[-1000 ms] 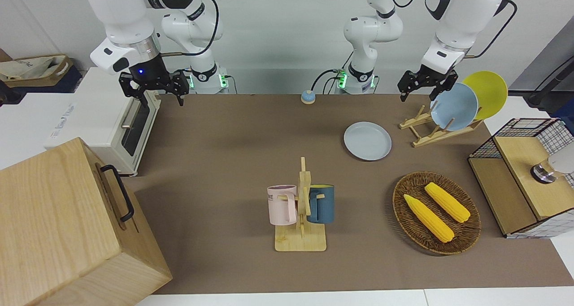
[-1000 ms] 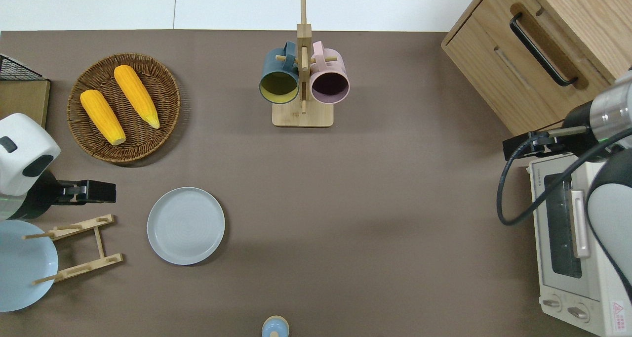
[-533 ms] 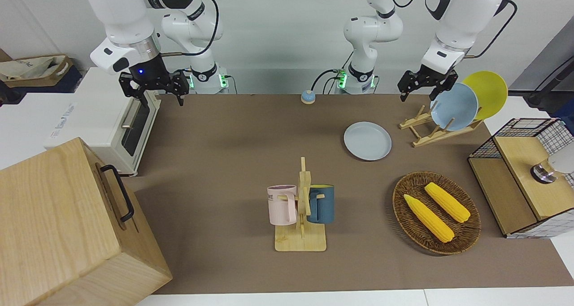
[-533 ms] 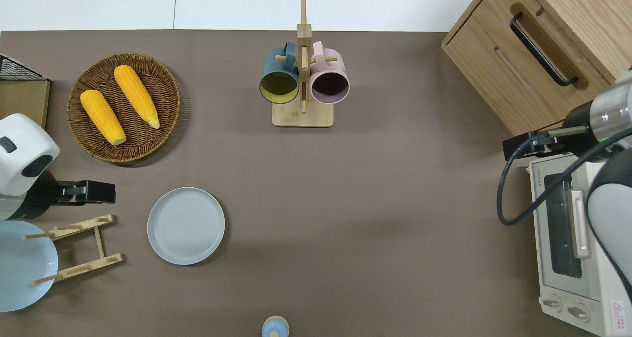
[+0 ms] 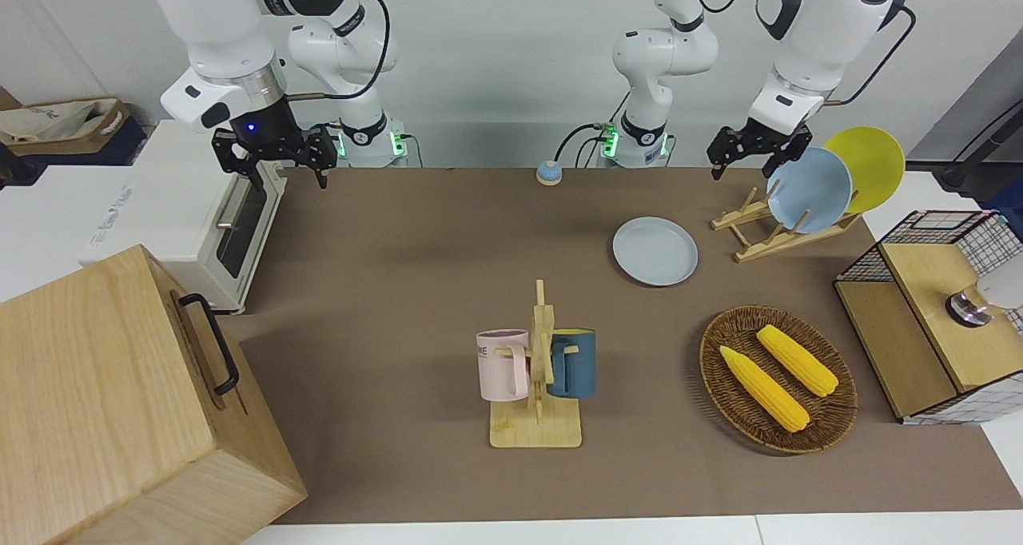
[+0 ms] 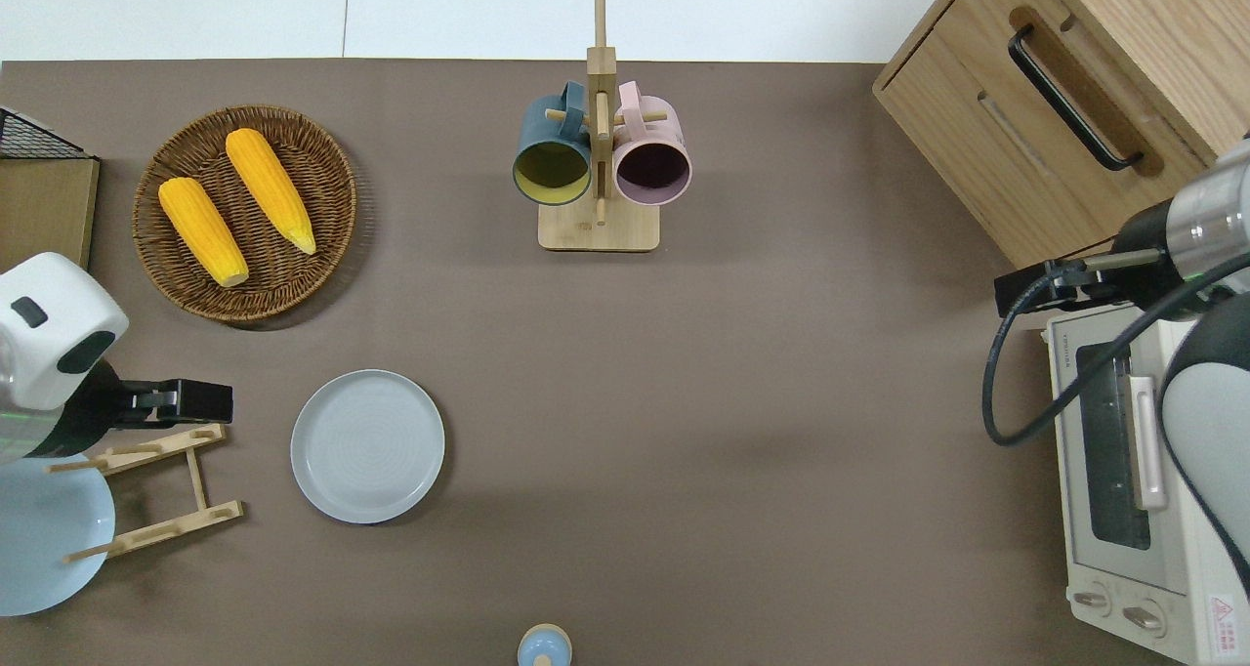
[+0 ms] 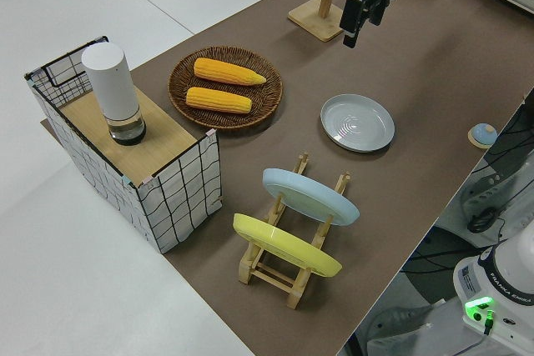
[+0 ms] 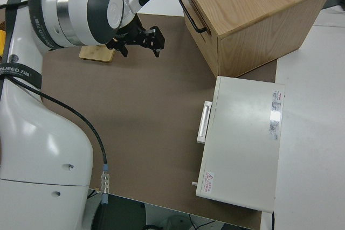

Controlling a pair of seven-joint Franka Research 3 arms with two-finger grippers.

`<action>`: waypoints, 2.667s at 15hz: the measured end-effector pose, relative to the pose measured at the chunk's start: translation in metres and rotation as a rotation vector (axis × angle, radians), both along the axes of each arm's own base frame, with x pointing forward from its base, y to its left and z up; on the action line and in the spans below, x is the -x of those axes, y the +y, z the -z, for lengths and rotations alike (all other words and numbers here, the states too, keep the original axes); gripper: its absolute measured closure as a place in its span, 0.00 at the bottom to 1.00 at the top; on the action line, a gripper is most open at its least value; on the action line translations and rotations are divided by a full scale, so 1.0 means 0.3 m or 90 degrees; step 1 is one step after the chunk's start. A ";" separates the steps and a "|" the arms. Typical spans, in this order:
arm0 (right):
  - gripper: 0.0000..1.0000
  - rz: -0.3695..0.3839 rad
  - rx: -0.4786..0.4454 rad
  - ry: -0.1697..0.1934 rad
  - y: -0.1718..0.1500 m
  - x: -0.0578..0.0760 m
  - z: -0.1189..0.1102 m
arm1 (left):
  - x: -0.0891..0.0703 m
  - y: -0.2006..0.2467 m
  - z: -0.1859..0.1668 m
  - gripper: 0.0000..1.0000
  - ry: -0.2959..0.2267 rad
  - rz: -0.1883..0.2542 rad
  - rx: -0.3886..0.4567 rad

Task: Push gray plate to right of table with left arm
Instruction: 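Move the left gripper forward to the near edge of the gray plate, then press the left gripper against the gray plate's edge nearest the robot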

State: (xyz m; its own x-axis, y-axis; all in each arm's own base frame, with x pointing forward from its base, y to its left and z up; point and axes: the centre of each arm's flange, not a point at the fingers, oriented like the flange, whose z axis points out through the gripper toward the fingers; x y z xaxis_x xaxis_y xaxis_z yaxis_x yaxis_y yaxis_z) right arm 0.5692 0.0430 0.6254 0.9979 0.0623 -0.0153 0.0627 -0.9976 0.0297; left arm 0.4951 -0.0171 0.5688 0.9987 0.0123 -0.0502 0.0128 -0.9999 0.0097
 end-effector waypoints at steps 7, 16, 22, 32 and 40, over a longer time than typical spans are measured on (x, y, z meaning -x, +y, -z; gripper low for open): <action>0.01 0.000 0.000 0.000 0.000 0.000 0.000 | 0.063 -0.002 0.208 0.00 -0.005 0.000 -0.002; 0.01 0.000 0.000 0.000 0.000 0.000 0.000 | 0.142 0.004 0.436 0.00 -0.046 -0.002 -0.003; 0.01 0.000 0.000 0.000 0.000 0.000 0.000 | 0.212 0.010 0.604 0.00 -0.076 -0.004 -0.004; 0.01 0.000 0.000 0.000 0.000 0.000 0.000 | 0.258 0.015 0.865 0.00 -0.089 -0.006 -0.003; 0.01 0.000 0.000 0.000 0.000 0.000 0.000 | 0.258 0.015 0.871 0.19 -0.088 -0.006 -0.003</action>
State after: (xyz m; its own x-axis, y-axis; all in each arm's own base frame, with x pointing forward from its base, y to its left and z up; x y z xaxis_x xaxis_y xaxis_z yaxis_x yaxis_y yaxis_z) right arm 0.5692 0.0430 0.6254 0.9979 0.0623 -0.0153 0.0627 -0.9976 0.0297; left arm 0.4178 -0.0126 0.3075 0.9959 0.0211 0.0876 0.0206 -0.9998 0.0070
